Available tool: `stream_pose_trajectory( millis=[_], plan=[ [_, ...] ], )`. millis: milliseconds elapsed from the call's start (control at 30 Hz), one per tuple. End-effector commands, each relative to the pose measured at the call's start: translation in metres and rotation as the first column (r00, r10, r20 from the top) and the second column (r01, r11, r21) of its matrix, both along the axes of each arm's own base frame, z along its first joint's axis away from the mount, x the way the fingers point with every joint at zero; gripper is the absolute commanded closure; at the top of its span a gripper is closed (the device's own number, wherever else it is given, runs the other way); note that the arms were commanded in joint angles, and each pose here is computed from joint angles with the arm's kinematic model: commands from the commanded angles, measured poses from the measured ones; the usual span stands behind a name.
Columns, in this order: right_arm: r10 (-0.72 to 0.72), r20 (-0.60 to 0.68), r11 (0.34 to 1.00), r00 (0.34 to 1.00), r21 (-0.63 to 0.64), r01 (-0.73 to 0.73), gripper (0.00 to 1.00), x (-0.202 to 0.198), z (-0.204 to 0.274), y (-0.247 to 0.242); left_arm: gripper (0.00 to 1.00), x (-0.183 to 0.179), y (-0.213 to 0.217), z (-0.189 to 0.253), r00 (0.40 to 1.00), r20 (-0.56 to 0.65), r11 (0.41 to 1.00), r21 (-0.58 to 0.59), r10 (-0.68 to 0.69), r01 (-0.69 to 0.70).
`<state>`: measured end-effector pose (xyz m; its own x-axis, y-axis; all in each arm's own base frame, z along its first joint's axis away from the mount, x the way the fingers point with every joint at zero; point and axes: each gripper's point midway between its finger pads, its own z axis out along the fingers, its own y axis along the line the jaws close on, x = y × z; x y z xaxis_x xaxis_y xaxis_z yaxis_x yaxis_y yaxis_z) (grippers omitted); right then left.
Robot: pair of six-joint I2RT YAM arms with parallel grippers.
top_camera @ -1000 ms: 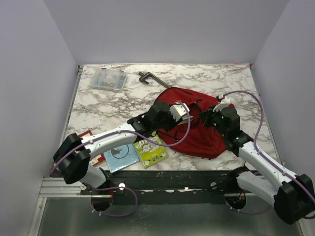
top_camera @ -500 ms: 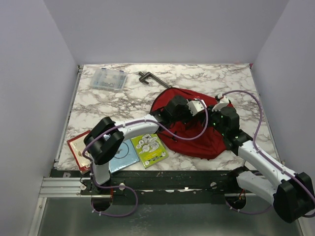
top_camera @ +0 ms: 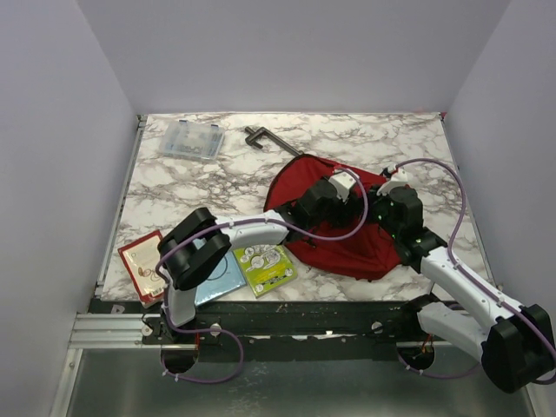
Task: Pack the student bag
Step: Place the stationery in the student bag, then zip the student bag at the center of the board.
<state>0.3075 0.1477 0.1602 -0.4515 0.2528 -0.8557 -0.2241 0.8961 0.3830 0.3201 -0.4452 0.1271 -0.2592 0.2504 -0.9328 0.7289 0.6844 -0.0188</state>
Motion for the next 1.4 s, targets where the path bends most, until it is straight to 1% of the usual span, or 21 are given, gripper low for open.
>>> stream_pose_trajectory(
  millis=[0, 67, 200, 300, 333, 400, 467, 533, 567, 700, 800, 867, 900, 967, 1000, 1067, 1133, 1167, 1233, 1267, 1367],
  plan=[
    [0.026, 0.086, 1.0, 0.996, 0.012, -0.028, 0.99, 0.004, 0.035, 0.008, 0.31, -0.008, 0.006, 0.048, 0.991, -0.134, 0.988, -0.15, 0.011, -0.031],
    [0.001, 0.088, 1.0, 0.996, -0.012, 0.0, 0.99, 0.007, 0.035, 0.002, 0.28, -0.016, 0.011, 0.052, 0.979, -0.202, 0.988, -0.156, -0.014, -0.018],
    [0.0, 0.089, 1.0, 0.996, -0.028, 0.002, 0.99, 0.007, 0.034, 0.0, 0.24, -0.03, 0.028, 0.067, 0.97, -0.238, 0.983, -0.183, -0.043, -0.001],
    [0.01, 0.075, 0.999, 0.997, -0.031, -0.008, 0.99, 0.006, 0.032, 0.002, 0.24, -0.02, 0.055, 0.07, 0.958, -0.287, 0.977, -0.2, 0.019, -0.079],
    [0.012, 0.071, 0.999, 0.997, -0.032, -0.01, 0.99, 0.005, 0.032, 0.002, 0.24, -0.013, 0.065, 0.067, 0.943, -0.33, 0.969, -0.21, 0.053, -0.128],
    [0.019, 0.063, 0.999, 0.998, -0.032, -0.017, 0.99, 0.003, 0.03, 0.002, 0.25, 0.004, 0.084, 0.056, 0.889, -0.442, 0.95, -0.213, 0.115, -0.228],
    [0.024, 0.056, 0.999, 0.998, -0.028, -0.022, 0.99, 0.001, 0.029, 0.003, 0.25, 0.019, 0.093, 0.04, 0.847, -0.518, 0.942, -0.208, 0.122, -0.263],
    [0.023, 0.046, 0.999, 0.999, -0.025, -0.021, 0.99, 0.001, 0.028, 0.004, 0.25, 0.027, 0.088, 0.026, 0.817, -0.567, 0.949, -0.188, 0.106, -0.253],
    [0.046, 0.038, 0.999, 0.998, -0.016, -0.045, 0.99, -0.001, 0.027, 0.008, 0.25, 0.031, 0.085, 0.018, 0.809, -0.58, 0.955, -0.173, 0.1, -0.243],
    [0.043, 0.017, 0.999, 0.999, -0.014, -0.042, 0.99, -0.001, 0.023, 0.008, 0.25, 0.043, 0.062, 0.003, 0.806, -0.59, 0.972, -0.161, 0.043, -0.17],
    [0.044, 0.003, 0.999, 0.999, -0.02, -0.044, 0.99, 0.002, 0.02, 0.01, 0.25, 0.046, 0.058, -0.011, 0.778, -0.626, 0.98, -0.119, 0.052, -0.161],
    [0.038, -0.026, 0.999, 0.999, -0.038, -0.039, 0.99, 0.0, 0.013, 0.007, 0.28, 0.044, 0.056, -0.019, 0.763, -0.644, 0.982, -0.107, 0.053, -0.158],
    [0.032, -0.029, 0.998, 0.999, -0.043, -0.034, 0.99, 0.001, 0.012, 0.006, 0.3, 0.044, 0.056, -0.023, 0.756, -0.652, 0.982, -0.101, 0.057, -0.161],
    [0.03, -0.04, 0.998, 0.999, -0.048, -0.032, 0.99, 0.0, 0.01, 0.005, 0.41, 0.041, 0.054, -0.025, 0.748, -0.663, 0.984, -0.105, 0.037, -0.142],
    [0.03, -0.042, 0.998, 0.999, -0.047, -0.032, 0.99, 0.0, 0.01, 0.006, 0.51, 0.039, 0.051, -0.025, 0.745, -0.667, 0.986, -0.111, 0.022, -0.128],
    [0.028, -0.051, 0.998, 0.998, -0.046, -0.03, 0.99, -0.001, 0.006, 0.005, 0.66, 0.037, 0.046, -0.02, 0.735, -0.678, 0.984, -0.134, -0.007, -0.114],
    [0.029, -0.071, 0.998, 0.997, -0.05, -0.033, 0.98, -0.003, 0.002, 0.005, 0.76, 0.031, 0.039, -0.01, 0.724, -0.687, 0.981, -0.174, -0.063, -0.08],
    [0.026, -0.091, 0.998, 0.995, -0.056, -0.032, 0.96, -0.003, -0.002, 0.005, 0.83, 0.029, 0.035, -0.005, 0.72, -0.689, 0.979, -0.193, -0.085, -0.069],
    [0.026, -0.137, 0.997, 0.99, -0.062, -0.035, 0.87, -0.006, -0.013, 0.005, 0.96, 0.027, 0.028, 0.006, 0.712, -0.69, 0.971, -0.234, -0.132, -0.047],
    [0.034, -0.171, 0.997, 0.985, -0.057, -0.044, 0.83, -0.009, -0.021, 0.007, 0.99, 0.025, 0.025, 0.012, 0.708, -0.689, 0.967, -0.254, -0.154, -0.037],
    [0.103, -0.275, 0.994, 0.956, -0.015, -0.112, 0.73, -0.021, -0.045, 0.021, 1.0, 0.017, 0.018, 0.031, 0.682, -0.698, 0.949, -0.316, -0.218, -0.02]
  ],
)
